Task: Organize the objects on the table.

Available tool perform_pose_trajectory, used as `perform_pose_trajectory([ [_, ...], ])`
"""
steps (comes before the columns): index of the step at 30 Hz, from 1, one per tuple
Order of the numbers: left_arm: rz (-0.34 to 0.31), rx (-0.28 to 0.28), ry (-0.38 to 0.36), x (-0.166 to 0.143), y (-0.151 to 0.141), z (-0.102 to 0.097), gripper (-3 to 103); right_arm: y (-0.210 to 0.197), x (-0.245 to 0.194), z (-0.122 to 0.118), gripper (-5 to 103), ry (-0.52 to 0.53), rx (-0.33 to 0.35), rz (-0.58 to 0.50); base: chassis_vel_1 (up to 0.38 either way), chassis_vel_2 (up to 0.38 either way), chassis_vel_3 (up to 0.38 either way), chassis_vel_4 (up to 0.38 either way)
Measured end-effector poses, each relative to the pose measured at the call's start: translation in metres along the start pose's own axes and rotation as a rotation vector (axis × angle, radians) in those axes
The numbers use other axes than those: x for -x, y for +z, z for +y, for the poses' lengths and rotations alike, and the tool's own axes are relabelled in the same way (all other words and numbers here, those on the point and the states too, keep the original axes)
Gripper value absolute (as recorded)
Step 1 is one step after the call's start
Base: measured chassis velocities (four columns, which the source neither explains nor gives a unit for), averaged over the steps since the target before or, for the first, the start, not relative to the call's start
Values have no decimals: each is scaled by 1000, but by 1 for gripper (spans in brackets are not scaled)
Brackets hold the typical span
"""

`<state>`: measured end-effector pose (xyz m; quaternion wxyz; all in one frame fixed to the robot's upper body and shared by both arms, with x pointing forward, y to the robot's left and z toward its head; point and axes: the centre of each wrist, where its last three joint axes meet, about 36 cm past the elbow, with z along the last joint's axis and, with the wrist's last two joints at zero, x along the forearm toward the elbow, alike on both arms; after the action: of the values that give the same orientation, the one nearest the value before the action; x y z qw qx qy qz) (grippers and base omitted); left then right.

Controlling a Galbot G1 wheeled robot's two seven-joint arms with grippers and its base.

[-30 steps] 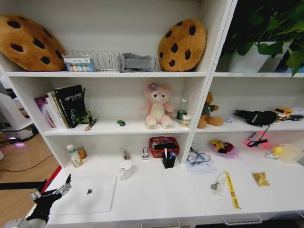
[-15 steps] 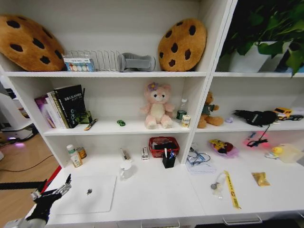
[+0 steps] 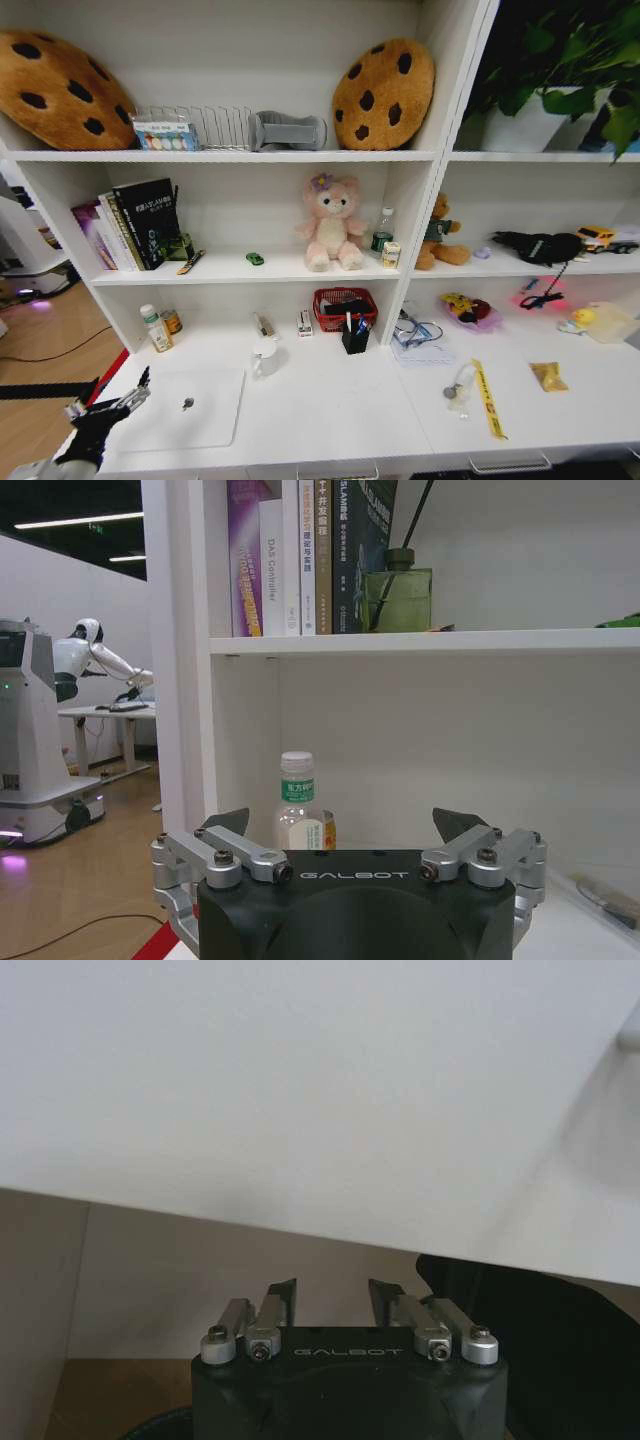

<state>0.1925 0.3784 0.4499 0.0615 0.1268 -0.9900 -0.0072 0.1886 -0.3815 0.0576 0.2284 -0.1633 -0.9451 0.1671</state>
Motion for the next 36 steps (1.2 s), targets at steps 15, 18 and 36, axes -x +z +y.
perform_pose_trajectory([
  [15, 0, 0, 0, 0, 0, 0, 100, 46, -169, 9, 96, -136, -6, -39, 0, 0, 0, 0],
  [18, 0, 0, 0, 0, 0, 0, 100, 49, -204, 9, 100, -135, 6, -37, 0, 0, 0, 0],
  [36, 0, 0, 0, 0, 0, 0, 100, -127, -303, -17, 100, -48, 84, -333, 0, 0, 0, 0],
])
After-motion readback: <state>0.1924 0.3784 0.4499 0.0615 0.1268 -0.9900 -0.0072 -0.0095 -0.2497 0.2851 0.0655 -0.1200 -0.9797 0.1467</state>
